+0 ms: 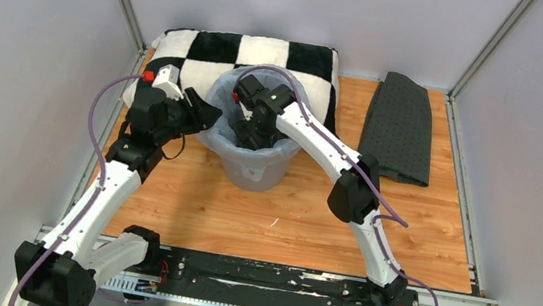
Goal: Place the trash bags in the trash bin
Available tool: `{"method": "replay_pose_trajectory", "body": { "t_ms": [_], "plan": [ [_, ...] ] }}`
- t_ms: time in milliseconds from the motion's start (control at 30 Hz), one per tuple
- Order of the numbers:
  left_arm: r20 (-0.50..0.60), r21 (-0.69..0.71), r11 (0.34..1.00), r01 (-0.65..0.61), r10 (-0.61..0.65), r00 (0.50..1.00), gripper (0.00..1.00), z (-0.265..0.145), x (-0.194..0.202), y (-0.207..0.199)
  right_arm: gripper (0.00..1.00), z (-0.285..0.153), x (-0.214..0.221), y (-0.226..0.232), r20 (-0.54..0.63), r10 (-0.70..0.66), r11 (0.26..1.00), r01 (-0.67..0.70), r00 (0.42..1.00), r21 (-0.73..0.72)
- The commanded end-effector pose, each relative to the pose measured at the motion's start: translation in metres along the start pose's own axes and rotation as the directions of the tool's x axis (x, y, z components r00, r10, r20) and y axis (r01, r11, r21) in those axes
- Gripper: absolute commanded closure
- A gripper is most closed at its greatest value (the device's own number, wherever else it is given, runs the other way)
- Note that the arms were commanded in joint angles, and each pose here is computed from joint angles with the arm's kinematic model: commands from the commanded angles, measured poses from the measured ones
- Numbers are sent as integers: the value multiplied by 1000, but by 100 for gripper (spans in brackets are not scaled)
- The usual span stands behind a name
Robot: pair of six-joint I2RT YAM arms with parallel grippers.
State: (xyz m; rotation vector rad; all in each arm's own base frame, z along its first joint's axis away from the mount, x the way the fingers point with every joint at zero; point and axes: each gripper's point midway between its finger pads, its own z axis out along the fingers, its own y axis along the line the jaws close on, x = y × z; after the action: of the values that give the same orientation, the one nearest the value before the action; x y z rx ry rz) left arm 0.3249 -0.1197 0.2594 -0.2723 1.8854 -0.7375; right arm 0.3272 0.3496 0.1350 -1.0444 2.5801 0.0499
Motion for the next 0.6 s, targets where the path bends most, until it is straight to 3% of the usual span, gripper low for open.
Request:
{"method": "replay_pose_trajectory", "body": {
  "t_ms": [0,300,567],
  "plan": [
    [-44,-36,999,-22,20,999,51,0,9,7,16,-11,11,-6,-35,-7,999,8,999,40],
    [-47,-51,998,-31,29,998,51,0,9,10,25,-25,11,-13,-13,6,1000,-6,1000,31],
    [-49,-58,998,-36,33,998,51,0,9,11,26,-29,16,-22,-1,63,997,-63,998,-34]
  ]
}}
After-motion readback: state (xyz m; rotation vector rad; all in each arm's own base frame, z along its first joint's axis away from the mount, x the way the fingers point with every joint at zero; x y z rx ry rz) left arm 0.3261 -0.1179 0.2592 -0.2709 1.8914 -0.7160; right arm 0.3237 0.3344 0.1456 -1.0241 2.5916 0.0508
